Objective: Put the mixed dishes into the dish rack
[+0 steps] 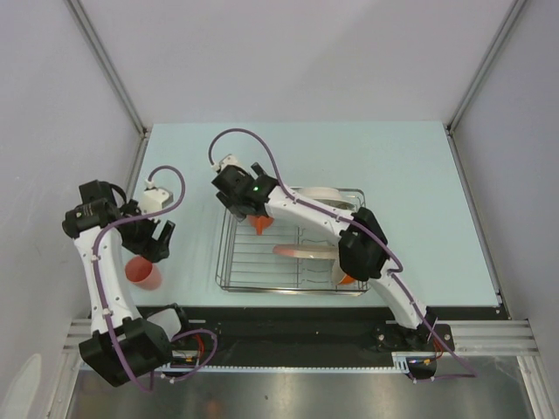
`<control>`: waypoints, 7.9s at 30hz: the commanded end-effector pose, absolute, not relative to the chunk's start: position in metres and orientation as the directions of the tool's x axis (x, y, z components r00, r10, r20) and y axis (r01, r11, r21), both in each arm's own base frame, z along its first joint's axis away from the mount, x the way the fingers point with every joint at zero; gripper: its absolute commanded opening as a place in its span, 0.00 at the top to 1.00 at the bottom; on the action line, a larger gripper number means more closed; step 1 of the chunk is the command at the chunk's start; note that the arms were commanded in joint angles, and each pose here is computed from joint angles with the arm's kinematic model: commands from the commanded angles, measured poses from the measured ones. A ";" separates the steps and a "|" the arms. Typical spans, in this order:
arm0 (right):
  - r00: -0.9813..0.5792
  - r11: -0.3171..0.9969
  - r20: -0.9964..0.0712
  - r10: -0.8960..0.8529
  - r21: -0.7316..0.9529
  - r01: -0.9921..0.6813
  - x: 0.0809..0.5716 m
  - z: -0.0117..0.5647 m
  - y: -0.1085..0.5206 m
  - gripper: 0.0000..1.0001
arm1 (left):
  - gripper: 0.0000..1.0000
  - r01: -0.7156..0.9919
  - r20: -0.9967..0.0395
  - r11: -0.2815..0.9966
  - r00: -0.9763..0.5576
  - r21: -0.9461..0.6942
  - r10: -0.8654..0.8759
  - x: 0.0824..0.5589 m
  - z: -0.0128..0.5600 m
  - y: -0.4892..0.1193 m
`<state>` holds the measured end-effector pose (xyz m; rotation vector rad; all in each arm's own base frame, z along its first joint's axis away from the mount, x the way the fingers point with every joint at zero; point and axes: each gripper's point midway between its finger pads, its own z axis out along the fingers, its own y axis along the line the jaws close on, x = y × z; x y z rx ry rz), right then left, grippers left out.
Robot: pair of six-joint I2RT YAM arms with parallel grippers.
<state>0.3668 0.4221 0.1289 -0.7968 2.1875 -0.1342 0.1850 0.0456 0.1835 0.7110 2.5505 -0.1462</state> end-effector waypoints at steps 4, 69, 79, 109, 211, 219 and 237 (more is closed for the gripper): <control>-0.443 0.857 -0.756 -0.482 -0.301 -0.418 0.364 0.207 0.410 0.00 | 0.11 0.534 -0.362 0.845 -0.782 0.034 0.508 0.149 0.181 0.052; -0.685 0.233 -0.515 0.516 0.853 -0.466 0.318 0.394 0.325 0.00 | 1.00 0.882 -0.936 0.316 -0.341 -0.350 -0.086 0.246 0.369 -0.141; -0.757 -0.041 -0.414 0.505 0.865 -0.500 0.297 0.423 0.356 0.00 | 1.00 0.944 -0.952 0.160 -0.267 -0.290 -0.152 0.262 0.407 -0.186; -0.797 -0.176 -0.415 0.438 0.830 -0.529 0.287 0.404 0.394 0.00 | 1.00 0.911 -0.901 -0.075 -0.412 -0.405 -0.137 0.255 0.417 -0.224; -0.349 0.546 -0.546 -0.762 -0.252 -0.799 0.217 0.161 0.450 0.00 | 0.05 0.514 -0.759 0.761 -0.649 -0.396 0.043 0.330 0.180 -0.074; -0.357 0.713 -0.759 -0.544 -0.195 -0.673 0.250 0.285 0.424 0.00 | 0.05 0.495 -0.756 0.807 -0.647 -0.321 0.097 0.341 0.183 -0.071; -0.410 0.881 -0.872 -0.266 -0.047 -0.470 0.284 0.332 0.301 0.00 | 0.03 0.454 -0.741 0.852 -0.660 -0.262 0.124 0.366 0.191 -0.075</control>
